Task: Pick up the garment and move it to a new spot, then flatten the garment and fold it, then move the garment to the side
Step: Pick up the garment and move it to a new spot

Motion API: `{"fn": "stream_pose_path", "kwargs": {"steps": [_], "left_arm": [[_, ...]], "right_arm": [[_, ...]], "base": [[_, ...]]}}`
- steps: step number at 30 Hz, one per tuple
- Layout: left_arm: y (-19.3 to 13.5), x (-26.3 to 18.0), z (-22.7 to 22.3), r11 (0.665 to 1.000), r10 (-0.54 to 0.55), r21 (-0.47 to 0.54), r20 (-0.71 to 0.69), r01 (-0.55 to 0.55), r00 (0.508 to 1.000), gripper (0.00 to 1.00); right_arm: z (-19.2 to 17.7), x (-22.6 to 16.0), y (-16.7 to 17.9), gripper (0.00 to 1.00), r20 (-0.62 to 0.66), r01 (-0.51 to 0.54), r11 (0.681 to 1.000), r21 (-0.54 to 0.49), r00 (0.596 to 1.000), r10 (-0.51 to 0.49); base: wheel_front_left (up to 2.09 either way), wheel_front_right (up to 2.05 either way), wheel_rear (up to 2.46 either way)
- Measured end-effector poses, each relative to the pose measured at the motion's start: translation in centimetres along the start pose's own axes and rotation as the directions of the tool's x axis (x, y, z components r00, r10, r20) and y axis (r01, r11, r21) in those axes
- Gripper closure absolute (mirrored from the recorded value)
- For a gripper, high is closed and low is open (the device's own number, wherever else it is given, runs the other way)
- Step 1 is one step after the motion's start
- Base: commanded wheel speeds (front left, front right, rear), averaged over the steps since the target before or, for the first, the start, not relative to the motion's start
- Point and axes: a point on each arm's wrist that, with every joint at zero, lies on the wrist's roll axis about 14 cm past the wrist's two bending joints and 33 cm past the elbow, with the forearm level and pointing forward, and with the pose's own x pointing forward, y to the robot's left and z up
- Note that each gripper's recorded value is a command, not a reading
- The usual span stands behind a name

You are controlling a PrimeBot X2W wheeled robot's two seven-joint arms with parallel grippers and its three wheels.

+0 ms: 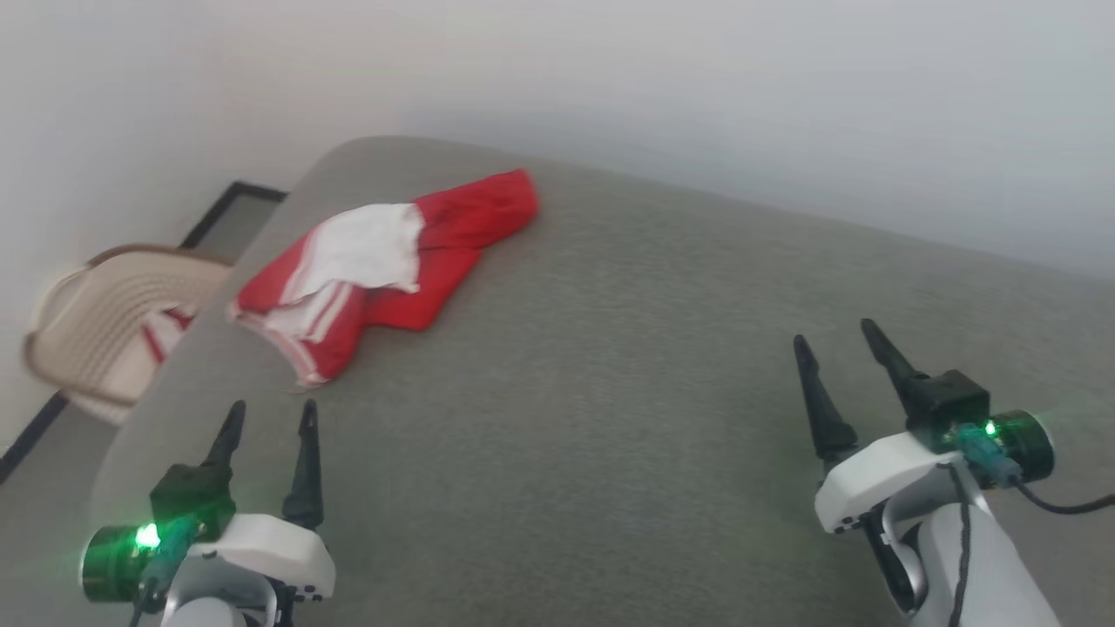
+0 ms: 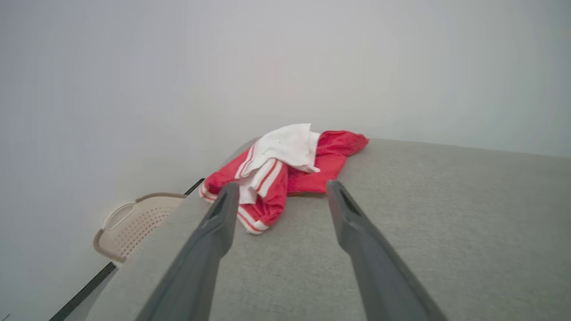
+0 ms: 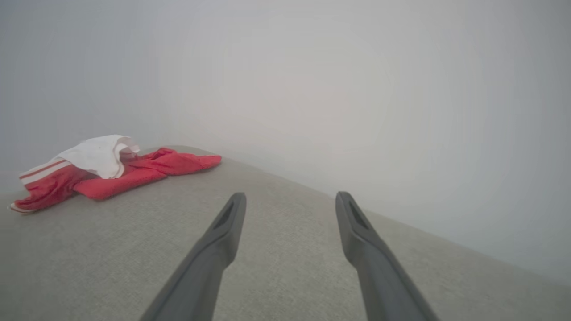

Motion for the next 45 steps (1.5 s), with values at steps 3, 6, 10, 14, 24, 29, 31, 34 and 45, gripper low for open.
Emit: {"fn": "stream_pose_path", "kwargs": {"steps": [3, 6, 10, 14, 24, 29, 31, 34, 45], "left_arm": [[2.1, -1.6, -0.2, 0.997, 0.076, -0.003, -0.006, -0.076, 0.997, 0.0], [3.8, -3.1, -0.4, 0.99, 0.141, -0.009, -0.011, -0.141, 0.99, 0.0], [5.8, -5.0, -0.5, 0.976, 0.219, -0.011, -0.012, -0.219, 0.976, 0.0], [6.5, -5.9, -0.6, 0.967, 0.253, -0.015, -0.017, -0.253, 0.967, 0.0], [2.4, -0.3, 0.2, 0.998, 0.067, 0.02, -0.011, -0.066, 0.998, 0.0], [-0.1, 7.5, 2.8, 0.992, -0.065, 0.111, 0.029, 0.062, 0.997, 0.0], [-1.3, 10.5, 2.5, 0.989, -0.101, 0.112, 0.006, 0.1, 0.995, 0.0], [-2.8, 14.5, 0.9, 0.979, -0.142, 0.134, -0.079, 0.152, 0.987, 0.0], [-4.6, 20.0, -11.9, 0.971, -0.08, 0.12, -0.658, 0.209, 0.748, 0.0]], "right_arm": [[-0.3, 1.1, 2.7, 0.0, -0.003, -0.07, 0.997, 0.02, 0.998, 0.071], [-0.4, 2.0, 5.4, 0.0, -0.002, -0.139, 0.989, 0.04, 0.99, 0.139], [-0.5, 2.8, 8.6, 0.0, 0.001, -0.218, 0.974, 0.06, 0.976, 0.218], [-0.5, 3.2, 10.5, 0.0, 0.006, -0.266, 0.961, 0.074, 0.964, 0.266], [-1.5, 3.8, 8.7, 0.0, -0.006, -0.234, 0.969, 0.084, 0.972, 0.235], [-3.0, 4.4, 5.3, 0.0, -0.023, -0.167, 0.982, 0.089, 0.985, 0.169], [-3.9, 4.3, 3.5, 0.0, -0.039, -0.124, 0.988, 0.091, 0.991, 0.128], [-5.3, 4.3, 0.8, 0.0, -0.058, -0.062, 0.993, 0.095, 0.996, 0.068], [-11.1, 2.0, -6.5, 0.0, -0.173, 0.137, 0.985, 0.103, 0.978, -0.118]], "base": [[0.0, 0.0, 0.0], [0.0, 0.0, 0.0], [0.0, 0.0, 0.0], [0.0, 0.0, 0.0], [0.0, 0.0, 0.0], [0.0, 0.0, 0.0], [0.0, 0.0, 0.0], [0.0, 0.0, 0.0], [0.0, 0.0, 0.0]]}}
